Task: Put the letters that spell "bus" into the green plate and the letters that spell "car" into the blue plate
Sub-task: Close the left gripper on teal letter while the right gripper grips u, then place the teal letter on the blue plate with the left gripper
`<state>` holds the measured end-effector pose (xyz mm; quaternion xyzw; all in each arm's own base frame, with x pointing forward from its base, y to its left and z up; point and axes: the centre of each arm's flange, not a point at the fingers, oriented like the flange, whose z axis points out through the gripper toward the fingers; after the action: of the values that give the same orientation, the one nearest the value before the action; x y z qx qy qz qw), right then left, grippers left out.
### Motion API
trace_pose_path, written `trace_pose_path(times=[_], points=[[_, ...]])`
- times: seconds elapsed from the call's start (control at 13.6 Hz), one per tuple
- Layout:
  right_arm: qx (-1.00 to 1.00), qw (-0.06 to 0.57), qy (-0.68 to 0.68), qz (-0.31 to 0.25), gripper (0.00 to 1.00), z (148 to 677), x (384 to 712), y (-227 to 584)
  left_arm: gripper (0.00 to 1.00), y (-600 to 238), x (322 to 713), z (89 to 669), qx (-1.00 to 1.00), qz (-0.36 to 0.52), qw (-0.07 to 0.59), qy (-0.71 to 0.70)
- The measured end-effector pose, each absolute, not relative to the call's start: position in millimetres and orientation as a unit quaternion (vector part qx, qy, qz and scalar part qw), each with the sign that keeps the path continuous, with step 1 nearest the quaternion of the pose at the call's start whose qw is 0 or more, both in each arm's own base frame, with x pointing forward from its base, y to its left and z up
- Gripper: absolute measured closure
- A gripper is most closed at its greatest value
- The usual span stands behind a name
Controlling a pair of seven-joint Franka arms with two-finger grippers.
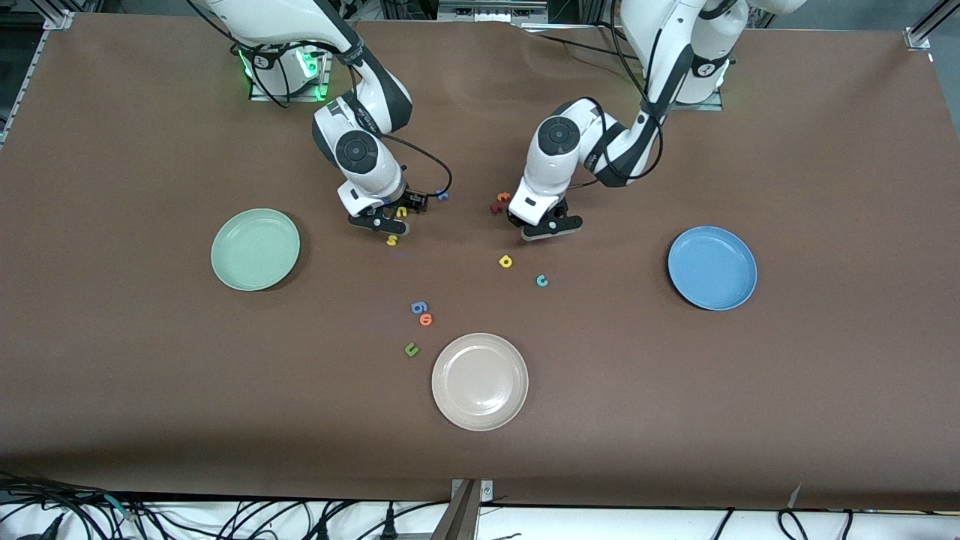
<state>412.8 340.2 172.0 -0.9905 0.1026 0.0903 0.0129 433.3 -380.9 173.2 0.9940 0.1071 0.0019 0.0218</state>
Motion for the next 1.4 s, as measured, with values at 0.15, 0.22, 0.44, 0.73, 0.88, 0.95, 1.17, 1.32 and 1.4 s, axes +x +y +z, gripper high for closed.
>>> trace_pose_path(times=[0.15,0.22,0.44,0.73,0.88,0.95,1.17,1.32,1.4], points=[[-0.991,0.013,0.101,0.091,0.34,170,411,341,0.72,-343,464,182,0.997,-0.008,0.009,0.072],[-0.991,0.013,0.101,0.090,0.35,170,411,342,0.72,-322,479,190,0.998,-0.016,0.003,0.056],[-0.991,0.013,0.101,0.090,0.42,170,411,342,0.72,-259,511,218,0.999,-0.039,-0.007,0.006],[-0.992,0.013,0.090,0.086,0.46,170,412,342,0.72,-160,531,226,0.998,-0.049,-0.001,-0.047],[-0.994,0.008,0.074,0.079,0.46,171,412,342,0.72,-108,534,228,0.997,-0.052,0.003,-0.059],[-0.995,0.004,0.067,0.075,0.46,171,413,341,0.72,-88,534,228,0.997,-0.054,0.005,-0.064],[-0.996,-0.002,0.051,0.067,0.46,171,414,340,0.72,-56,535,227,0.995,-0.056,0.008,-0.079],[-0.997,-0.002,0.048,0.065,0.47,172,414,341,0.58,-49,536,227,0.995,-0.056,0.008,-0.085],[-0.997,-0.001,0.048,0.064,0.51,172,414,341,0.47,-48,536,226,0.995,-0.056,0.007,-0.086]])
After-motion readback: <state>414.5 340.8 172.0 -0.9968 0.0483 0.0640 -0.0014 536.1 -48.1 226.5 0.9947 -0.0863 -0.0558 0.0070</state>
